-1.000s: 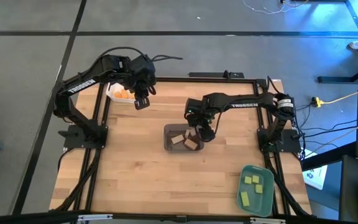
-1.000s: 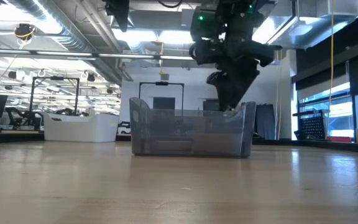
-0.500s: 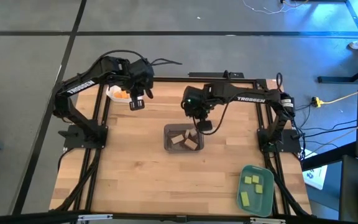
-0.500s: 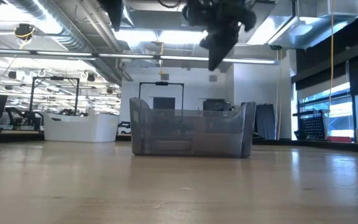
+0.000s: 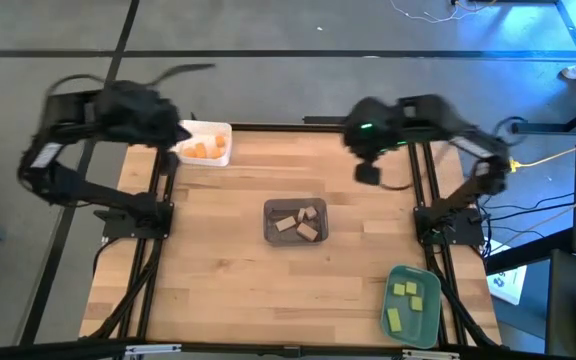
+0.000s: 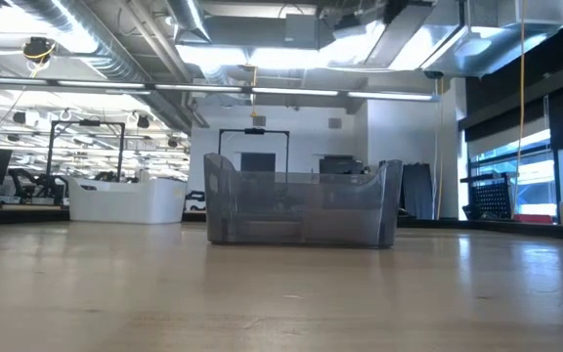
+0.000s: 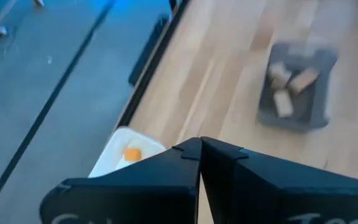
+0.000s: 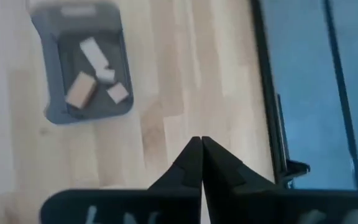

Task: Sort & place blocks by color
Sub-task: Return to Home Position

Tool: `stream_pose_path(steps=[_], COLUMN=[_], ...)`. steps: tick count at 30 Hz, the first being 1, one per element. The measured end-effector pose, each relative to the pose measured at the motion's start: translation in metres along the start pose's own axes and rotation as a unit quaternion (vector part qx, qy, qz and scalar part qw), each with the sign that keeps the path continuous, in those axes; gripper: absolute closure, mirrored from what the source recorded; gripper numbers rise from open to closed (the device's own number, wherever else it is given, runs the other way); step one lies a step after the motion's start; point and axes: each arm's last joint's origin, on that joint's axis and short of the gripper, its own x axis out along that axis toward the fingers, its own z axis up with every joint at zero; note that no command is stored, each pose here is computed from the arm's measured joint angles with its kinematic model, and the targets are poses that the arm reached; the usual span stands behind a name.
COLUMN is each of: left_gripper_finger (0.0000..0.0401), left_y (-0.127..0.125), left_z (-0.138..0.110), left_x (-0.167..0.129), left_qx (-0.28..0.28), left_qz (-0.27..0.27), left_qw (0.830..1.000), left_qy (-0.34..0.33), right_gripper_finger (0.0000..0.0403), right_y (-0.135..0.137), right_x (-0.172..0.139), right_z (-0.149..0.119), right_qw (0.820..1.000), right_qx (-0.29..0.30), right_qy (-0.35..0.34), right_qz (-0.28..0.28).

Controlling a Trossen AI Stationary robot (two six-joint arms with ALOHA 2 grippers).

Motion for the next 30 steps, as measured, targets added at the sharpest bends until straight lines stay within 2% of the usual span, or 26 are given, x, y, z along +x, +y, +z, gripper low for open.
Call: stream_pose_path(steps=[2,7,15,22,30], left_gripper_finger=[0.0401,0.0401,0.0401,0.0401,0.0401], left_y=[0.003,0.009,0.011,0.008,0.007], left_z=[-0.012,-0.035,-0.094,-0.142,-0.184], left_x=[-0.022,-0.053,-0.068,-0.064,-0.062], left_qx=[-0.018,-0.042,-0.071,-0.097,-0.128], left_qz=[-0.003,-0.001,-0.002,-0.014,-0.021], left_qw=[0.999,0.995,0.977,0.953,0.924], left_qy=[-0.035,-0.093,-0.199,-0.287,-0.36], right_gripper_finger=[0.0402,0.0402,0.0403,0.0403,0.0403], right_y=[-0.003,-0.007,-0.006,-0.001,0.01], right_x=[-0.026,-0.085,-0.154,-0.18,-0.173], right_z=[-0.016,-0.06,-0.136,-0.192,-0.255], right_qw=[0.999,0.988,0.958,0.931,0.898], right_qx=[0.028,0.084,0.138,0.164,0.175], right_qy=[-0.033,-0.123,-0.247,-0.323,-0.402], right_qz=[-0.006,-0.031,-0.04,-0.038,-0.04])
